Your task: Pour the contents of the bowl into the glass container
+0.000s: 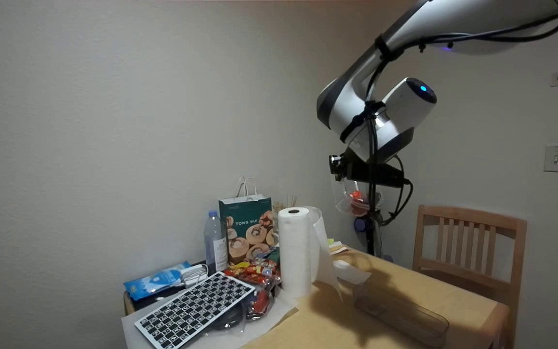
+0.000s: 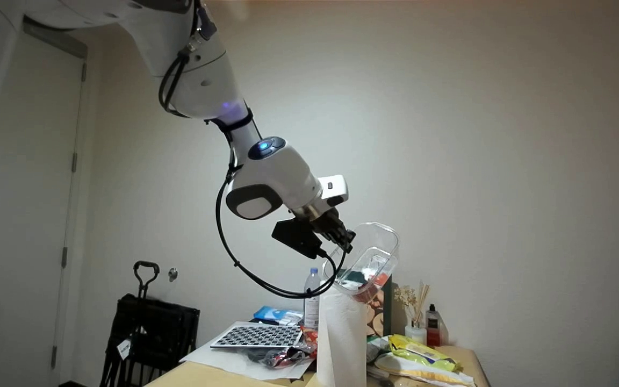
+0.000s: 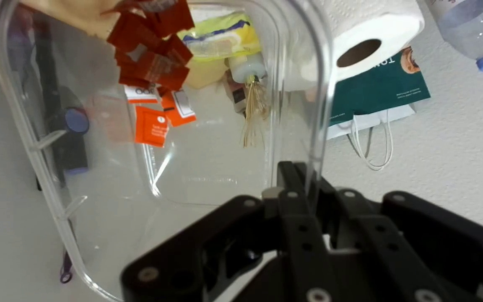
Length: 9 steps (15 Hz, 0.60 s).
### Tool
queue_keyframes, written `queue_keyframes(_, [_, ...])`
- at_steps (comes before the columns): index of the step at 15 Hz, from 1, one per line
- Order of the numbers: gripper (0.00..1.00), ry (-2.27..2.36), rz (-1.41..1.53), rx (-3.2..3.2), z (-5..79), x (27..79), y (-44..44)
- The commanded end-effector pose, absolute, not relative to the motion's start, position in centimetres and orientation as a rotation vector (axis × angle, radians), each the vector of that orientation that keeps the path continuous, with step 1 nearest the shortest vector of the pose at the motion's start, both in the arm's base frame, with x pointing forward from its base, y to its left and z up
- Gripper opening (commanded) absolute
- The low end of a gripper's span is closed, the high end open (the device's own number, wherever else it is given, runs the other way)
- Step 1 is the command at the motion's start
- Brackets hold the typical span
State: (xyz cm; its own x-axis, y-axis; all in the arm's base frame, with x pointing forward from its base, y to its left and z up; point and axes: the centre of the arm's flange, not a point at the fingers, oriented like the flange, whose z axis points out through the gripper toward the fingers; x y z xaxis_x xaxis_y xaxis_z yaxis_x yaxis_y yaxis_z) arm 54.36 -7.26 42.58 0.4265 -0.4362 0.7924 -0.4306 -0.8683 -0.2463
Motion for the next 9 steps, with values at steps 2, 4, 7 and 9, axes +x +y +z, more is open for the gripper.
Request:
queue_keyframes(2, [0.02, 0.876, -1.235, -2.534, 43.8, 55.3, -6.7])
queue_keyframes(4, [0.02, 0.953, -1.111, -2.501, 42.6, 55.2, -7.3])
queue_keyframes(7, [0.02, 1.0, -1.023, -2.358, 39.0, 54.3, -10.3])
queue_keyframes(9, [0.02, 0.904, -1.099, -2.282, 38.0, 54.6, -12.2])
